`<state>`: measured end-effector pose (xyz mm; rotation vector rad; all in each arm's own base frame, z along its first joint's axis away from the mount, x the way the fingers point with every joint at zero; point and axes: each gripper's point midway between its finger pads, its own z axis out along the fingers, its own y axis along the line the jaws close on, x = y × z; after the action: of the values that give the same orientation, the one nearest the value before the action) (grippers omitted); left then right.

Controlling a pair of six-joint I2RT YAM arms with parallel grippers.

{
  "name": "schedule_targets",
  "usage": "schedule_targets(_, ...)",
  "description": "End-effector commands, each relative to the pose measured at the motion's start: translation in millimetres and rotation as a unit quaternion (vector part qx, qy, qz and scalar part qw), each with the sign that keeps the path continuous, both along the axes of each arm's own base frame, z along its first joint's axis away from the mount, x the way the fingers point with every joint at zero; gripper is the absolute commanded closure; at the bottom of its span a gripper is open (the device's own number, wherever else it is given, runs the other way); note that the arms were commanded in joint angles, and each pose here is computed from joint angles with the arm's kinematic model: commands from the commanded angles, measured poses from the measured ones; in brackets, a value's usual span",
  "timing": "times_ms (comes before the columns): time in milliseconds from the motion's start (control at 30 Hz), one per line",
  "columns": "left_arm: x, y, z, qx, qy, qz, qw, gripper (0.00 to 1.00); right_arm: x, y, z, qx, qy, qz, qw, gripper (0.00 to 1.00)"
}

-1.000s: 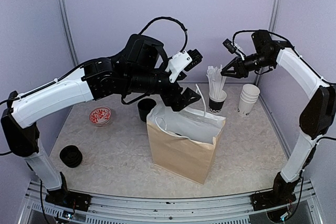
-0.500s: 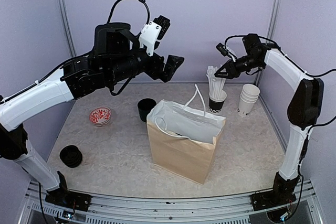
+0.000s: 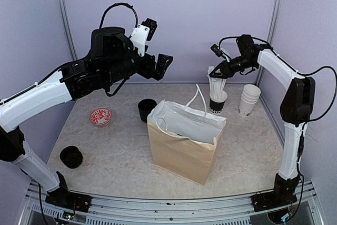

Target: Pack the takeout coffee

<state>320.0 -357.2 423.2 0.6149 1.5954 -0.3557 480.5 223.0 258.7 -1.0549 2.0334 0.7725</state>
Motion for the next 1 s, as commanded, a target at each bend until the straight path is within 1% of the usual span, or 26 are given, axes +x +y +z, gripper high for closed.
schedule_targets(0, -3.1, 6.5, 12.7, -0.024, -0.006, 0.005, 1.000, 0.01, 7.2, 8.8, -1.1, 0.006, 0.006, -0.003, 1.000, 0.66)
schedule_targets(233, -2.6, 7.6, 8.7, -0.018, -0.003, 0.007, 1.000, 0.01, 3.4, 10.2, 2.5, 0.015, 0.011, 0.000, 1.000, 0.86)
schedule_targets(533, -0.4, 4.4, 3.9, -0.011, -0.003, 0.006, 1.000, 0.01, -13.7, 10.1, 34.9, 0.033, -0.012, 0.006, 0.999, 1.00)
schedule_targets(733, 2.3, 10.4, 7.8, -0.007, -0.010, 0.023, 1.000, 0.01, -40.7, 12.1, 88.7, 0.061, -0.057, 0.027, 0.996, 1.00)
schedule_targets(867, 6.3, 19.5, 17.5, -0.006, -0.018, 0.045, 0.999, 0.01, -80.2, 13.3, 135.7, 0.093, -0.091, 0.063, 0.989, 1.00)
schedule_targets(967, 10.0, 25.2, 21.4, -0.005, -0.020, 0.058, 0.998, 0.01, -113.7, 11.1, 173.8, 0.113, -0.132, 0.087, 0.981, 1.00)
